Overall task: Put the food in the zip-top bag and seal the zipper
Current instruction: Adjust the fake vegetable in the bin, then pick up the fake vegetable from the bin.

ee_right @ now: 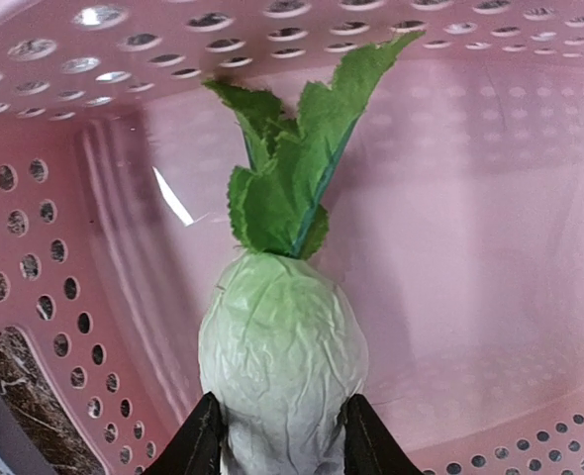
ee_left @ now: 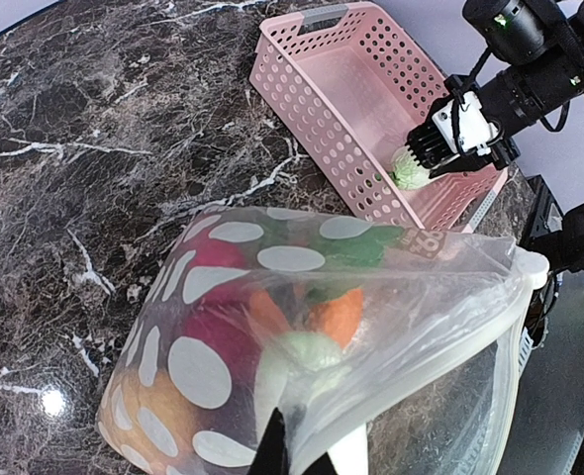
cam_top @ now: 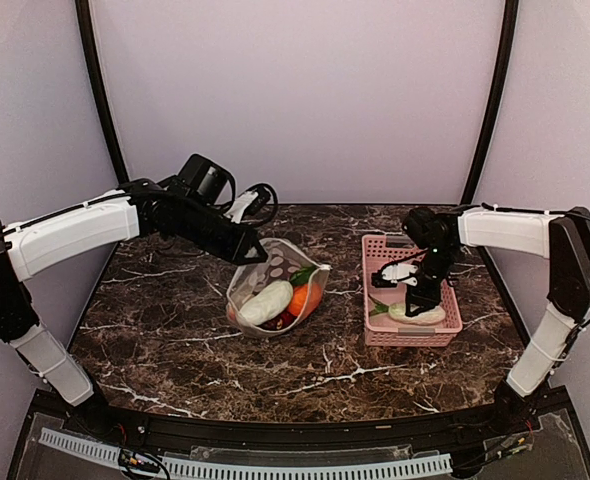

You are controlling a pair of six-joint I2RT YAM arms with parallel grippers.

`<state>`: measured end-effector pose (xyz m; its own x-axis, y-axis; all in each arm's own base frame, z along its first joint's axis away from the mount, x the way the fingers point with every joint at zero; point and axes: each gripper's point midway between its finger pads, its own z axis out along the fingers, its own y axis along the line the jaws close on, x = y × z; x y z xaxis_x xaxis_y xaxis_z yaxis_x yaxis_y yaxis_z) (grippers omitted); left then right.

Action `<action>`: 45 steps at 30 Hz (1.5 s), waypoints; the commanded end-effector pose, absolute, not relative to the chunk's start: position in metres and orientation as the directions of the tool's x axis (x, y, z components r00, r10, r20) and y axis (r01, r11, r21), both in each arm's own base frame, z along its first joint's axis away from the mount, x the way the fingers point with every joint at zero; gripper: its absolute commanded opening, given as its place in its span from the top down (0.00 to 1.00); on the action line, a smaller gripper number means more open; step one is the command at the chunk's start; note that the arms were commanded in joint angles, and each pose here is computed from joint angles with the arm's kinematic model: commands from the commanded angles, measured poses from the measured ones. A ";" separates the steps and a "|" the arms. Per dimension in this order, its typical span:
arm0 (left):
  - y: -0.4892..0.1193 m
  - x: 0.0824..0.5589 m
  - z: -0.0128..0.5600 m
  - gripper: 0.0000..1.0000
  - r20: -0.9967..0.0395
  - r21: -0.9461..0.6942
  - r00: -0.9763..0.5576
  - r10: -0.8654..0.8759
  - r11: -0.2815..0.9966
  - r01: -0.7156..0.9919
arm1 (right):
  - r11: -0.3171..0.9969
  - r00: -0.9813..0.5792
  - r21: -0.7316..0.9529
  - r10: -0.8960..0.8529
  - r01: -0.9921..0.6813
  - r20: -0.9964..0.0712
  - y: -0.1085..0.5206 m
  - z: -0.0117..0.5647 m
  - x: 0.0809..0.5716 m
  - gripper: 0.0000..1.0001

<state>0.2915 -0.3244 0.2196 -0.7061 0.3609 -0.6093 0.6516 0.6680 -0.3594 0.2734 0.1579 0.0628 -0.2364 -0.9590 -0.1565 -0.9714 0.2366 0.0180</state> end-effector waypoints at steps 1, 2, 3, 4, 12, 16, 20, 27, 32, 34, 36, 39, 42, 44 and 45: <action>-0.324 0.290 0.217 0.99 -0.605 -0.369 -0.708 0.364 0.660 0.654 | 0.264 -0.254 -0.072 -0.960 -0.962 -0.119 0.152 0.054 0.291 0.68; -0.325 0.290 0.217 0.99 -0.603 -0.371 -0.709 0.364 0.659 0.654 | 0.267 -0.259 -0.067 -0.960 -0.961 -0.109 0.151 0.049 0.291 0.64; -0.326 0.290 0.218 0.99 -0.604 -0.374 -0.709 0.364 0.655 0.656 | 0.269 -0.262 -0.062 -0.960 -0.961 -0.101 0.150 0.046 0.291 0.60; -0.326 0.290 0.218 0.99 -0.605 -0.376 -0.708 0.364 0.654 0.657 | 0.273 -0.267 -0.057 -0.959 -0.960 -0.092 0.149 0.043 0.290 0.58; -0.325 0.288 0.216 0.99 -0.599 -0.377 -0.712 0.367 0.655 0.654 | 0.310 -0.309 -0.053 -0.951 -0.949 -0.014 0.136 0.042 0.285 0.38; -0.326 0.289 0.212 0.99 -0.594 -0.381 -0.717 0.366 0.657 0.651 | 0.325 -0.324 -0.043 -0.945 -0.945 -0.032 0.139 0.043 0.283 0.39; -0.329 0.289 0.214 0.99 -0.595 -0.392 -0.716 0.365 0.647 0.654 | 0.334 -0.334 -0.024 -0.942 -0.942 -0.017 0.138 0.040 0.281 0.54; -0.332 0.288 0.215 0.99 -0.594 -0.404 -0.718 0.363 0.638 0.656 | 0.329 -0.321 -0.030 -0.934 -0.944 -0.160 0.165 0.087 0.292 0.72; -0.332 0.290 0.216 0.99 -0.596 -0.402 -0.720 0.356 0.643 0.651 | 0.240 -0.205 -0.044 -0.899 -0.970 -0.387 0.205 0.156 0.291 0.71; -0.332 0.291 0.219 0.99 -0.600 -0.399 -0.716 0.356 0.643 0.654 | 0.193 -0.139 -0.065 -0.867 -0.979 -0.478 0.221 0.184 0.287 0.72; -0.332 0.293 0.220 0.99 -0.604 -0.389 -0.713 0.356 0.649 0.654 | 0.153 -0.087 -0.070 -0.823 -0.986 -0.561 0.238 0.209 0.280 0.73; -0.331 0.295 0.220 0.99 -0.601 -0.386 -0.716 0.355 0.656 0.649 | 0.084 -0.046 -0.027 -0.757 -0.996 -0.652 0.266 0.238 0.260 0.74; -0.331 0.295 0.218 0.99 -0.598 -0.386 -0.718 0.356 0.658 0.647 | 0.002 0.024 -0.037 -0.716 -0.999 -0.697 0.290 0.264 0.240 0.74; -0.330 0.296 0.216 0.99 -0.594 -0.381 -0.721 0.358 0.664 0.643 | -0.058 0.085 -0.062 -0.676 -0.996 -0.732 0.305 0.281 0.225 0.74; -0.330 0.297 0.216 0.99 -0.593 -0.377 -0.721 0.359 0.668 0.642 | -0.091 0.120 -0.080 -0.650 -0.993 -0.750 0.313 0.290 0.217 0.75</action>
